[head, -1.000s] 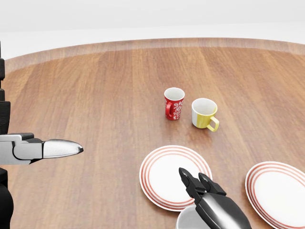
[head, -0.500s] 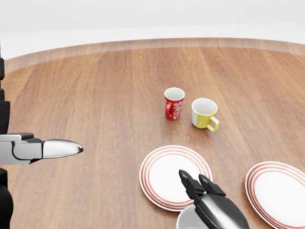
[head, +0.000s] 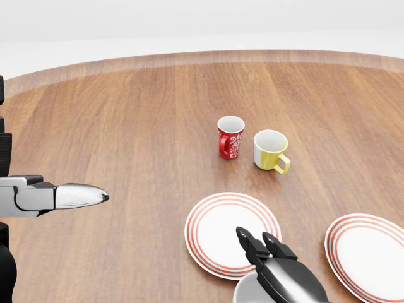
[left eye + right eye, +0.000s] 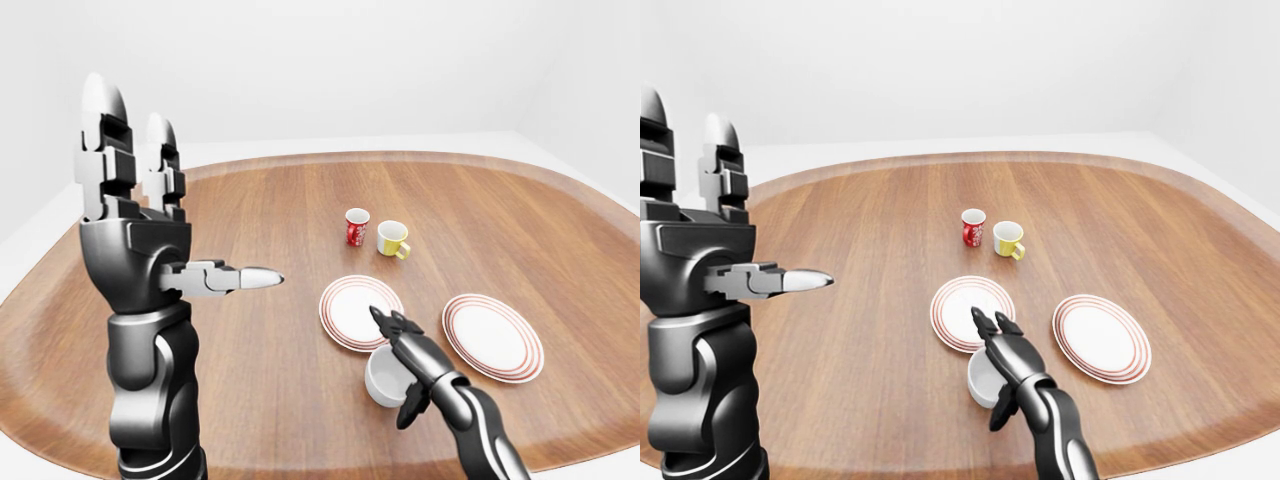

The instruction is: Put the white mug on the left plate.

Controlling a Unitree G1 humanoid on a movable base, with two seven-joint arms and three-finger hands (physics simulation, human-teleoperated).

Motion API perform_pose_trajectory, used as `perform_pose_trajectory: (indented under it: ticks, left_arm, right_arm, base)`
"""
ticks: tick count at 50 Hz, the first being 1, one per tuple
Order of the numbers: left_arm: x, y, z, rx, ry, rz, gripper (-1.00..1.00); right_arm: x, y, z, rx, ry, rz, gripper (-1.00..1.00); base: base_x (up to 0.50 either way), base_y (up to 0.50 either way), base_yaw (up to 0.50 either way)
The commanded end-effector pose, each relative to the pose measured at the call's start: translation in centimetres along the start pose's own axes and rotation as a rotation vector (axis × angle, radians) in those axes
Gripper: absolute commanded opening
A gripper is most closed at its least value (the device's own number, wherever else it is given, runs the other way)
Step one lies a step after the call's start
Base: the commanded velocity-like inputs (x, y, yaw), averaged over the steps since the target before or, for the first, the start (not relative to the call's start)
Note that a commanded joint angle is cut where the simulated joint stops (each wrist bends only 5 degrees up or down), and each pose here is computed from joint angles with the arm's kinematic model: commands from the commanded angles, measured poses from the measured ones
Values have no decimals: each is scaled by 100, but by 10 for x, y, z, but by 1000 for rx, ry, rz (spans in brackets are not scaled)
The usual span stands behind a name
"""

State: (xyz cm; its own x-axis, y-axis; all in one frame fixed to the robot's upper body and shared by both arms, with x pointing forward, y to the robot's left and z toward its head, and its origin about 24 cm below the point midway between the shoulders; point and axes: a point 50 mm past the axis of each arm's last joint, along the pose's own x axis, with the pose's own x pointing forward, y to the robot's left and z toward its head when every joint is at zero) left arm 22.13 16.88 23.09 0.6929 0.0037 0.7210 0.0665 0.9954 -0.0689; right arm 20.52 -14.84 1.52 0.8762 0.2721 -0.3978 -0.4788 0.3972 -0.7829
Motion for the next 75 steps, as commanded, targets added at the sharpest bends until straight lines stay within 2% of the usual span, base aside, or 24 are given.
perform_pose_trajectory:
  ticks: [1, 37, 38, 39, 59, 67, 71, 75]
  left_arm:
    - [0, 0, 0, 0, -2, 1, 100]
    - [0, 0, -1, -2, 6, 2, 100]
    - [0, 0, -2, -3, 7, 2, 100]
    - [0, 0, -1, -4, 6, 2, 100]
    - [-1, 0, -2, -2, 11, 1, 100]
    - [-1, 0, -3, -2, 18, 0, 100]
    - [-1, 0, -3, -1, 15, 0, 100]
    - [-1, -1, -3, 0, 15, -1, 100]
  right_arm:
    - [3, 3, -2, -10, 1, 11, 100]
    - [14, 16, -18, -20, 55, 47, 100]
    - [14, 16, -18, -22, 54, 46, -46]
    - [14, 16, -18, -22, 54, 46, -100]
    - [5, 8, -6, 35, -6, 70, -100]
    - [-11, -35, 37, 54, -164, 36, -100]
    - [-17, -58, 54, 49, -220, -58, -100]
    - [-8, -83, 61, 26, -238, -125, -100]
  base:
    - [0, 0, 0]
    - [0, 0, 0]
    - [0, 0, 0]
    - [0, 0, 0]
    - [0, 0, 0]
    - [0, 0, 0]
    - [0, 0, 0]
    - [0, 0, 0]
